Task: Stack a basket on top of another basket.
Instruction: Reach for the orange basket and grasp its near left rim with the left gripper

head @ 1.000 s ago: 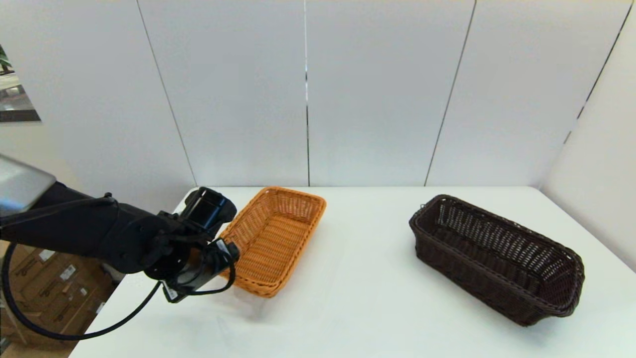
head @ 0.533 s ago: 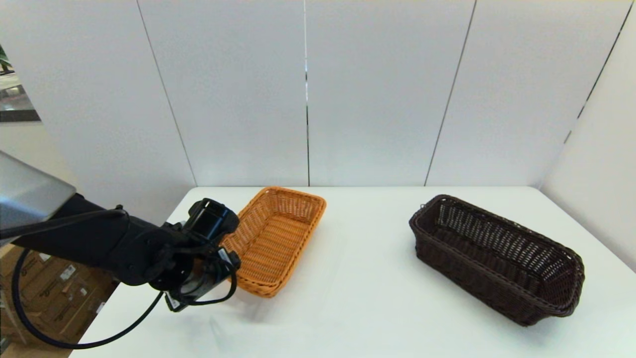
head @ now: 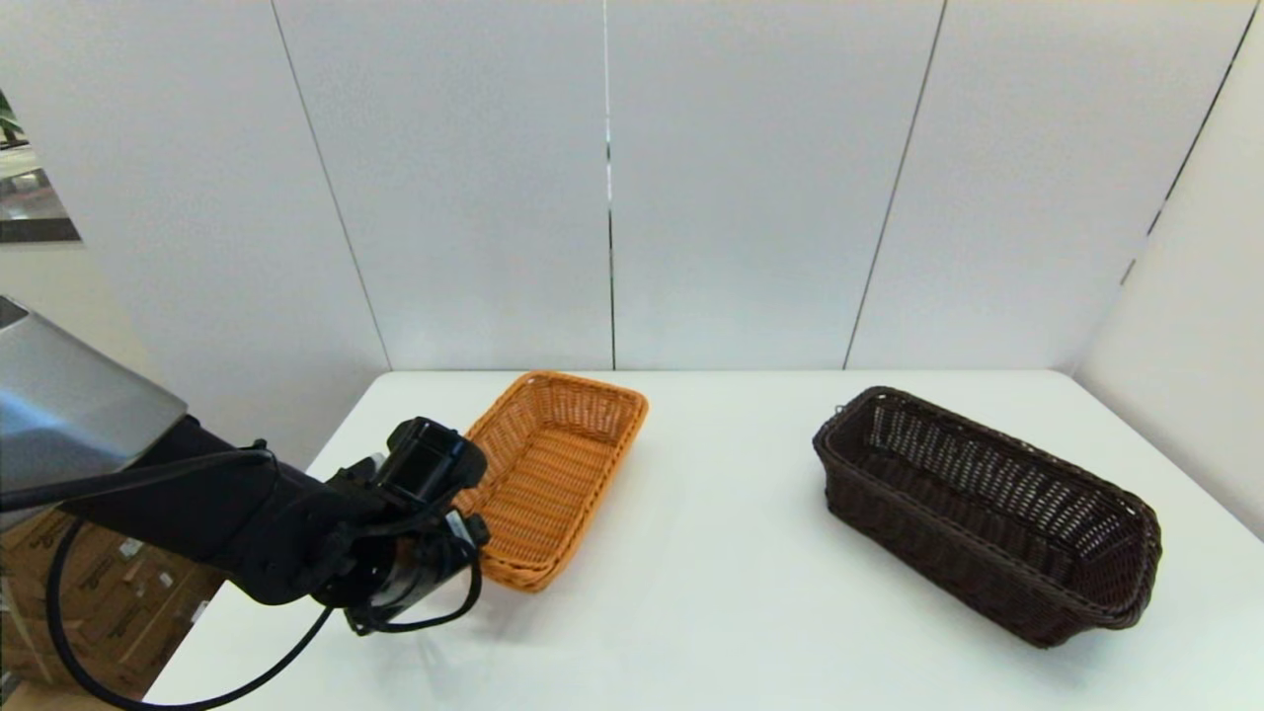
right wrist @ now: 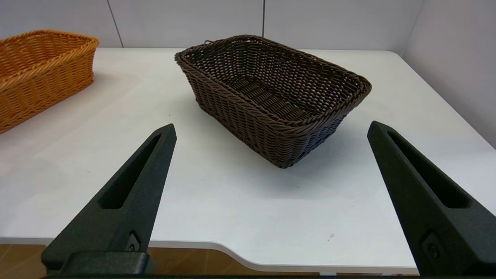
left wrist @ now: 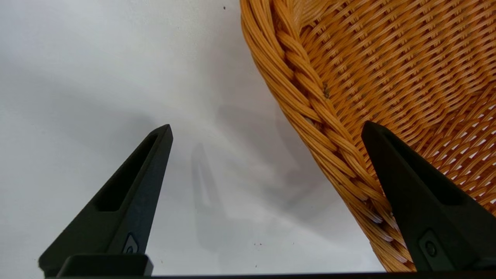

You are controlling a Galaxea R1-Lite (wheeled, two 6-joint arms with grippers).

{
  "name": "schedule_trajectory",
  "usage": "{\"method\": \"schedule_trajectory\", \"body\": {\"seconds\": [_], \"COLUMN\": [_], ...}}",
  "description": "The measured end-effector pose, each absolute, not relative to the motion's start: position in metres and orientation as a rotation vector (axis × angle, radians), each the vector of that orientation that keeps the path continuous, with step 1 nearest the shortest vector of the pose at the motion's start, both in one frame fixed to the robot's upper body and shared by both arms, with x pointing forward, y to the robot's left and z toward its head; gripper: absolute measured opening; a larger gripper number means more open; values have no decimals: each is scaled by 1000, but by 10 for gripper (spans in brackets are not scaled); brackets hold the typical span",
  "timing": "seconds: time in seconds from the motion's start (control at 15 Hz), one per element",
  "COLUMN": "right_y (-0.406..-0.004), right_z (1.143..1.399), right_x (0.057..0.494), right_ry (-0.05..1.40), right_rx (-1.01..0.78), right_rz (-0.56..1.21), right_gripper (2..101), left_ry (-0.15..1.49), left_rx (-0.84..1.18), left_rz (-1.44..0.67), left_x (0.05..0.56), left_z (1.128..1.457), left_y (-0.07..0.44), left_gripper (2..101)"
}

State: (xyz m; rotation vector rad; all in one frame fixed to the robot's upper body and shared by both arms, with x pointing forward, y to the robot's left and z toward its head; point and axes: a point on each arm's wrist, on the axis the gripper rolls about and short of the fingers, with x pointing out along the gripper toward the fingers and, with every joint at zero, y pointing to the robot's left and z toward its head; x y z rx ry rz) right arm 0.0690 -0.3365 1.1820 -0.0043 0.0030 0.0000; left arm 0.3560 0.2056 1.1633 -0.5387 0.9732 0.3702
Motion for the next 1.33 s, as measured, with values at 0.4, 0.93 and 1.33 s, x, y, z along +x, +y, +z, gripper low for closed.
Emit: {"method": "schedule_trajectory", "body": {"seconds": [0.4,0.93,1.33], "right_y": [-336,-336,-337], "right_z": [1182,1182,1182], "right_x": [69,69,69], "right_ry": [3,3,3], "right_rx": [-4,-4,-4], "right_rz": [0,0,0], "right_gripper": [980,980,980], "left_ry": [989,977,975], "left_rx": [-554,-561,-562], "left_rz": [371,368,364], "left_x": [358,359,361], "left_z": [1163,1165,1166], "left_y": [209,209,209], "left_gripper": [979,472,149]}}
